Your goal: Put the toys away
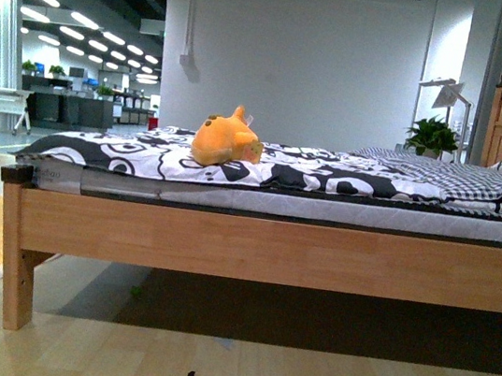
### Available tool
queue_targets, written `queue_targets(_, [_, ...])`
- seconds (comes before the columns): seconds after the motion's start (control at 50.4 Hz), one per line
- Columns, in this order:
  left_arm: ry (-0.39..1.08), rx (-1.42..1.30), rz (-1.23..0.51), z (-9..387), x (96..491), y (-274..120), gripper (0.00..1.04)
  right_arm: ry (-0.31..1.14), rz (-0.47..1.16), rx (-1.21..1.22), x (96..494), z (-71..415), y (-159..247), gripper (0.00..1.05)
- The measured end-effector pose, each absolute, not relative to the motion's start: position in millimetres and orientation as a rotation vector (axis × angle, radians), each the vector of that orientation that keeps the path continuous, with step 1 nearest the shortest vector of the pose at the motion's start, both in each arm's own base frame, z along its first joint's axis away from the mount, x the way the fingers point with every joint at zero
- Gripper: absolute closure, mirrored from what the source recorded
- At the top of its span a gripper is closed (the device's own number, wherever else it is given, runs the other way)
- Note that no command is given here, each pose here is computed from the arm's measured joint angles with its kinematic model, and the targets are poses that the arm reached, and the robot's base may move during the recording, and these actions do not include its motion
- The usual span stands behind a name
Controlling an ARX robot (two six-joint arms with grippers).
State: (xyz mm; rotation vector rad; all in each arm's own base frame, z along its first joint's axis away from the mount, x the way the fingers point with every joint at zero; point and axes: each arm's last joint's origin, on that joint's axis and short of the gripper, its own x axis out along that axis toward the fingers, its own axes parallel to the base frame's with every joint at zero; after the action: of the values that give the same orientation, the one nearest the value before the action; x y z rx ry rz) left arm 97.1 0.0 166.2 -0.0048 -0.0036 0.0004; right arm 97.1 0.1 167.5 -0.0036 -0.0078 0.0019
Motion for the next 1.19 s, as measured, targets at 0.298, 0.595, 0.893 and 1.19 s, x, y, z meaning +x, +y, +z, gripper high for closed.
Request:
queue_targets(0.298, [-0.004,-0.005,0.000,166.2,97.1,0.0,0.06,-0.008,0.002,-0.004,97.1,167.5,0.1,0.00])
queue_targets(0.595, [-0.004,-0.005,0.000,166.2,97.1,0.0,0.06,-0.008,0.002,-0.004,97.1,167.5,0.1,0.00])
queue_targets(0.893, [-0.004,-0.005,0.000,166.2,97.1,0.0,0.06,-0.008,0.002,-0.004,97.1,167.5,0.1,0.00])
queue_targets(1.19, [-0.004,-0.005,0.000,166.2,97.1,0.0,0.06,-0.008,0.002,-0.004,97.1,167.5,0.1,0.00])
